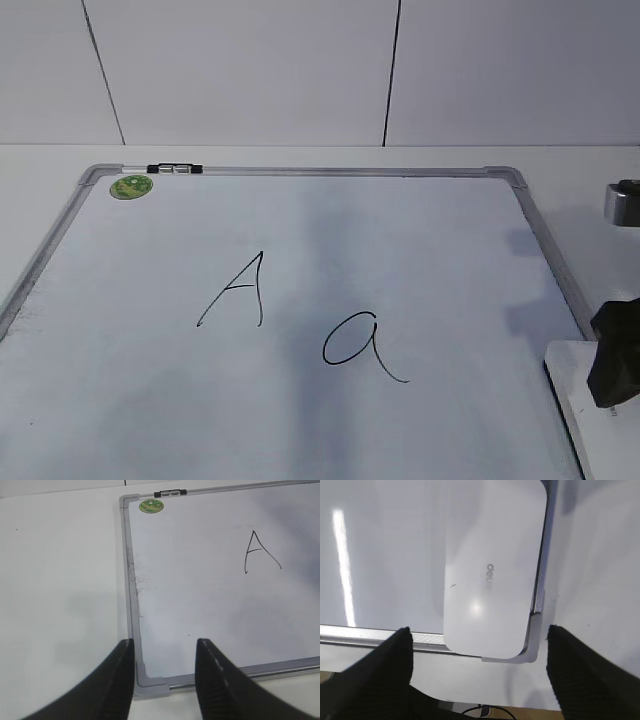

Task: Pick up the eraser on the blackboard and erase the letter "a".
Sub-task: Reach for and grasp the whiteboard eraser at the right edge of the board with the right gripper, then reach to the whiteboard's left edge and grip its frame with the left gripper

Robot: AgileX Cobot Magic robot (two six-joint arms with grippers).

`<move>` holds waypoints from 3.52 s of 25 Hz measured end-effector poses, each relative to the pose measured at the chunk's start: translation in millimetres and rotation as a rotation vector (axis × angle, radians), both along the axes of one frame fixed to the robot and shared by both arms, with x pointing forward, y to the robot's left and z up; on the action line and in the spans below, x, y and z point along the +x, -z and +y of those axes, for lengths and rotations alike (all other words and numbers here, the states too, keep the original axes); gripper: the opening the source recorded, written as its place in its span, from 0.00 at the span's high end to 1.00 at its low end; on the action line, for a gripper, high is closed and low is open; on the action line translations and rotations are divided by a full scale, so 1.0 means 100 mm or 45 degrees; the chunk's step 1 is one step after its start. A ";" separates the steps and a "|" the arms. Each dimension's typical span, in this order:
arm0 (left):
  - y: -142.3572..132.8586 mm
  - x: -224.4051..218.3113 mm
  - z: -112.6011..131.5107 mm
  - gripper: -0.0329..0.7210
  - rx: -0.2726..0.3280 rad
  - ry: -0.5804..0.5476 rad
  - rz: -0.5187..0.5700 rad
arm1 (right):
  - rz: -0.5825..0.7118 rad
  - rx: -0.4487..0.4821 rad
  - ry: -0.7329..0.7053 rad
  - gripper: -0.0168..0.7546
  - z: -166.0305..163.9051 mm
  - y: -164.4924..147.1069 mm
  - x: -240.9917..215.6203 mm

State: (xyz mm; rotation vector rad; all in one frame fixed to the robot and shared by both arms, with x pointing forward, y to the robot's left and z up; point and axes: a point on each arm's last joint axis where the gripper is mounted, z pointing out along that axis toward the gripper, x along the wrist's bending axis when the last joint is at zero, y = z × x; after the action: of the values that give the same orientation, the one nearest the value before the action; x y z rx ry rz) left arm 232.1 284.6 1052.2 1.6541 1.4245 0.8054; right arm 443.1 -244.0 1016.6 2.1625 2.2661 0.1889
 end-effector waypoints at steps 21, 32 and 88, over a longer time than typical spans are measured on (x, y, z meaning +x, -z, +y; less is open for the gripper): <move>0.00 0.00 0.00 0.55 0.000 0.000 0.000 | 0.081 -0.039 0.025 0.13 0.04 0.33 0.22; 0.00 0.00 0.00 0.55 0.000 0.000 0.000 | 0.081 -0.059 0.048 0.13 0.04 0.41 0.28; 0.00 0.00 0.00 0.55 0.000 0.000 0.000 | 0.133 -0.073 0.060 0.16 0.06 0.61 0.37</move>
State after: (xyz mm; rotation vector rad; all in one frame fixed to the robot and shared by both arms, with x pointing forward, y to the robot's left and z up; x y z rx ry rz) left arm 232.1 284.6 1052.2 1.6541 1.4245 0.8054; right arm 480.5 -238.3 955.1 2.2445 2.2396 0.0109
